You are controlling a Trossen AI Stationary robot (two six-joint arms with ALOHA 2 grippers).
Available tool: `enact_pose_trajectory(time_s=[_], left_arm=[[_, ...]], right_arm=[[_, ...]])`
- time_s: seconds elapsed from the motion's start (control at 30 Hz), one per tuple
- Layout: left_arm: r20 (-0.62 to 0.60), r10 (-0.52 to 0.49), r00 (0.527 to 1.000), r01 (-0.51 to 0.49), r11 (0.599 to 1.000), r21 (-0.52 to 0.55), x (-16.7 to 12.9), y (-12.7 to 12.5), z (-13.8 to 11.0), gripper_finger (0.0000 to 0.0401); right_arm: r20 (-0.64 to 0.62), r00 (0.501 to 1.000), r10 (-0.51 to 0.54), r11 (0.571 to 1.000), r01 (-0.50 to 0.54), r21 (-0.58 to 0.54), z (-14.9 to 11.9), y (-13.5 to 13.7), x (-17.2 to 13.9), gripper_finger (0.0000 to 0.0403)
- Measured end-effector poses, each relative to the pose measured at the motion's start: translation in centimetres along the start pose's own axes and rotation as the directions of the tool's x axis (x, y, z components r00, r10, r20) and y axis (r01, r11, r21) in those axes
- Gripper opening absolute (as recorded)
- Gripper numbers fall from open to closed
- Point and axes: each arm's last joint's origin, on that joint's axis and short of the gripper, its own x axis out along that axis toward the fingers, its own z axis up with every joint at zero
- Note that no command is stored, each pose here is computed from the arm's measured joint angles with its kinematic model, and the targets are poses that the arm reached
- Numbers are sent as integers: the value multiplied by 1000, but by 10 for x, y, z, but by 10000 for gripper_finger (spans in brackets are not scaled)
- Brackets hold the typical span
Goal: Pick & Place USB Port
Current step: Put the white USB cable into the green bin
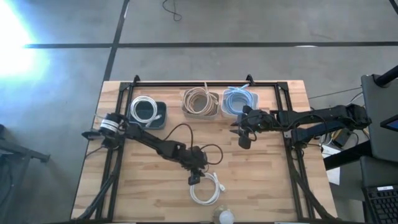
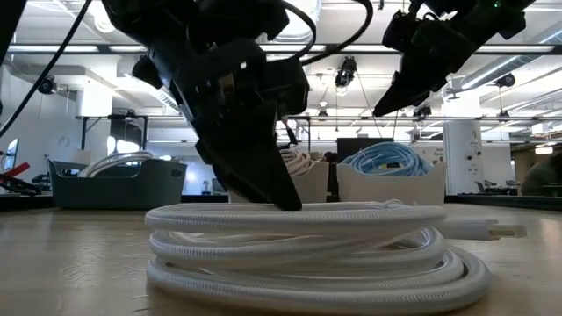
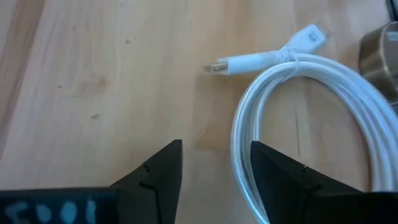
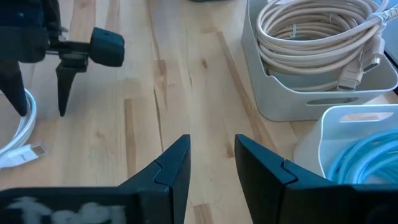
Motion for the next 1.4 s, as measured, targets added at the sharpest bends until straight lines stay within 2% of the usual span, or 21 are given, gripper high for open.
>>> enact_pose_trajectory(time_s=[0.4, 0.5, 0.73, 0.93, 1.03, 1.17, 1.3, 1.4], left_arm=[[-17, 17, 1000, -17, 1000, 11, 9, 4, -5, 174], [-20, 9, 1000, -8, 999, 44, 9, 3, -6, 142], [-24, 1, 1000, 1, 998, 60, 9, 2, -6, 19], [-18, 98, 995, -96, 993, 65, 1, 4, -5, 19], [-27, 178, 984, -175, 982, 76, -11, 5, -4, 16], [-43, 340, 939, -335, 938, 92, -41, 5, -2, 11], [-32, 538, 842, -535, 841, 79, -80, 5, -1, 16], [11, 628, 778, -628, 778, 29, -111, 3, 2, 18]], right_arm=[[-2, 1000, 0, 1000, 0, 1, -1, 0, 0, 118], [-2, 1000, 0, 1000, 0, 1, -1, 0, 0, 118], [-2, 1000, 0, 1000, 0, 1, -1, 0, 0, 118], [-2, 1000, 0, 1000, 0, 1, -1, 0, 0, 118], [-2, 1000, 0, 1000, 0, 1, -1, 0, 0, 118], [-2, 1000, 1, 1000, -1, 1, -1, 0, 0, 118], [-2, 1000, 1, 1000, -1, 1, -1, 0, 0, 118], [-2, 1000, 1, 1000, -1, 1, -1, 0, 0, 118]])
